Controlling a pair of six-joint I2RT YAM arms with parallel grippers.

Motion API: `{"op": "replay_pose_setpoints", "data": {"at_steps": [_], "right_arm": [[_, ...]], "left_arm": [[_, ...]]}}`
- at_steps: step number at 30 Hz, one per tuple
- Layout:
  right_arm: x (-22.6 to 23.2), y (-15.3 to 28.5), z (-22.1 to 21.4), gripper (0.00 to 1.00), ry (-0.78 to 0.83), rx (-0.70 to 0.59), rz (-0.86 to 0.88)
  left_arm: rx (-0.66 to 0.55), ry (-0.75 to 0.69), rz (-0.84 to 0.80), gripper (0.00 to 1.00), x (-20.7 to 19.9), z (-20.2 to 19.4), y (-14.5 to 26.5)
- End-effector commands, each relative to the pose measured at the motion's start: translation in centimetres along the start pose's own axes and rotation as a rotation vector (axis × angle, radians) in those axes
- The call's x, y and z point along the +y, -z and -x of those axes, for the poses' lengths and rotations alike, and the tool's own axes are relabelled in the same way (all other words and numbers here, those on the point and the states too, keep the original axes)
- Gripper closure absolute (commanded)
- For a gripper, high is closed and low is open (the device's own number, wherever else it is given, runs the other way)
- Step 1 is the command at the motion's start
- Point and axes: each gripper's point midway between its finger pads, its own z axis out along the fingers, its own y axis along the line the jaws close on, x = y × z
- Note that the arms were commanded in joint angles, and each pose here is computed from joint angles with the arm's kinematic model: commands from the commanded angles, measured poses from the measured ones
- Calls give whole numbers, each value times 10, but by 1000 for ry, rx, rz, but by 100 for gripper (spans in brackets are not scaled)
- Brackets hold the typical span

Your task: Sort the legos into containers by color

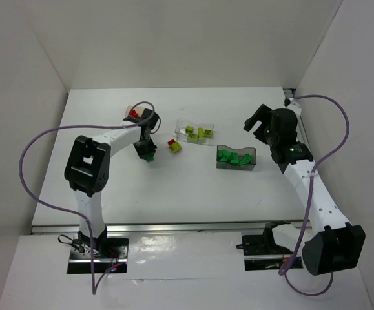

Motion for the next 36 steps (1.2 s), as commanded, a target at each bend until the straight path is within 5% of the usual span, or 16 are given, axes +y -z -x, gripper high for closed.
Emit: {"op": "replay_pose_setpoints", "data": {"at_steps": [1, 8, 11, 19, 26, 28, 33, 36], "right_arm": [[10, 5, 19, 7, -22, -73, 33], [-4, 29, 38, 7, -96, -196, -17], [-8, 41, 49, 7, -117, -245, -35], [-19, 79, 77, 7, -167, -390, -66], [-17, 77, 78, 7, -139, -369, -74], [-16, 75, 76, 7, -137, -362, -64], [-15, 75, 75, 7, -127, -356, -57], [-15, 72, 73, 7, -124, -349, -62]], "left_arm": [[-104, -155, -145, 80, -43, -3, 60], [-112, -534, -542, 79, -167, -91, 152], [-61, -614, -620, 79, -199, -123, 152], [-20, -669, -821, 78, -284, -166, 167], [47, -674, -980, 71, -327, -184, 172], [55, -668, -997, 59, -335, -187, 168], [86, -691, -1019, 6, -339, -195, 163], [63, -708, -1019, 0, -328, -187, 183]]}}
